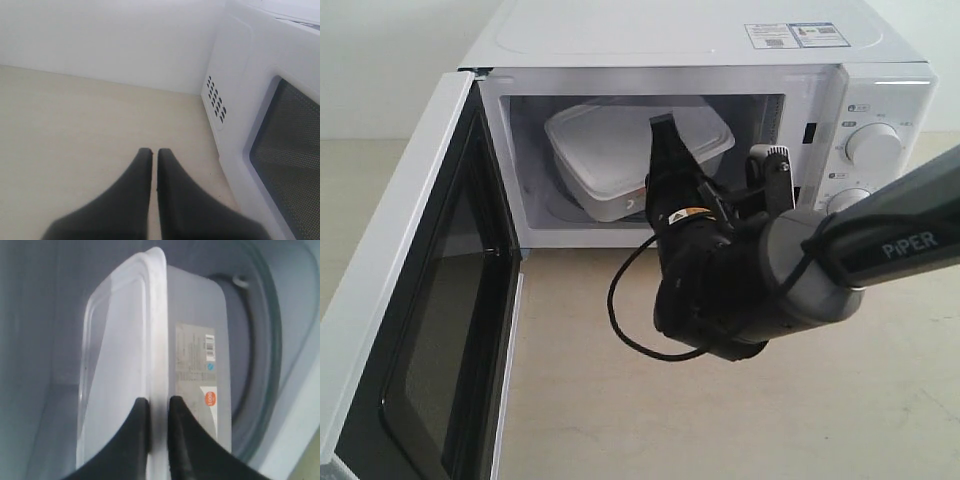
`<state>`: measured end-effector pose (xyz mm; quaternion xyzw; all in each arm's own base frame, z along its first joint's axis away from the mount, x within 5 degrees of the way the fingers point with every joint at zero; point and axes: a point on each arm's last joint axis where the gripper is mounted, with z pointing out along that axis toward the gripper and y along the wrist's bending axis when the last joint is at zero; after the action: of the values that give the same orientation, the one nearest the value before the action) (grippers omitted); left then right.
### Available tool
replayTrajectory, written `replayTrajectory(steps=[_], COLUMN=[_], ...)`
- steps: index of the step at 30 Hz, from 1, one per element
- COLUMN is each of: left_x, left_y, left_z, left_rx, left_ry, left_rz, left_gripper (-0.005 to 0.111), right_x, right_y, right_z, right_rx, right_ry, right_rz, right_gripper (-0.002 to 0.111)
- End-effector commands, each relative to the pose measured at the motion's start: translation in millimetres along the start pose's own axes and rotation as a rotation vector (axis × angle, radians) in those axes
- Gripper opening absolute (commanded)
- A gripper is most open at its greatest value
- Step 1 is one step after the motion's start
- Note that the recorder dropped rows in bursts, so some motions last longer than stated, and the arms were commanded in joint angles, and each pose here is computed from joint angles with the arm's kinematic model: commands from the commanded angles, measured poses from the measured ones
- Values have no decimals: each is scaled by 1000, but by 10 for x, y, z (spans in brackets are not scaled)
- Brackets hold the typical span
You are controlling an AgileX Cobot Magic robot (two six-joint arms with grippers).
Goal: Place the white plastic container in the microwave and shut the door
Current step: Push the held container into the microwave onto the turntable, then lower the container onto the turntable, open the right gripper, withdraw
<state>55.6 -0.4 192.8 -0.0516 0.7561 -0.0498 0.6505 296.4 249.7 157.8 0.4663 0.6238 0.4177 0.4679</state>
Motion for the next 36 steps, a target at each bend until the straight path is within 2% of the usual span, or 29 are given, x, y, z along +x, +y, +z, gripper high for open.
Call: replayTrajectory(steps=[1, 9, 22, 24, 26, 28, 30, 36], left_x=[6, 6, 6, 6, 6, 6, 6, 6], left_y=[2, 2, 2, 2, 2, 2, 2, 2], left_z=[1, 1, 1, 1, 1, 1, 1, 1], left_rx=[-1, -1, -1, -1, -1, -1, -1, -1], left_ry=[-5, -5, -5, -5, -5, -5, -5, -5], left_rz=[-3, -3, -3, -3, -3, -3, -3, -3], left_gripper=[4, 4, 4, 4, 4, 4, 4, 4], right_x=[-14, 123, 107, 108, 108, 108, 116, 127], right_y=[53, 99, 101, 102, 102, 102, 102, 104], right_z=[89, 248, 291, 291, 291, 291, 292, 244], right_rx=[-18, -32, 3, 2, 2, 2, 2, -22], right_ry=[-29, -24, -41, -40, -40, -40, -32, 16], right_rz=[1, -23, -68, -71, -71, -71, -75, -147], right_gripper=[0, 0, 1, 7, 19, 37, 48, 45])
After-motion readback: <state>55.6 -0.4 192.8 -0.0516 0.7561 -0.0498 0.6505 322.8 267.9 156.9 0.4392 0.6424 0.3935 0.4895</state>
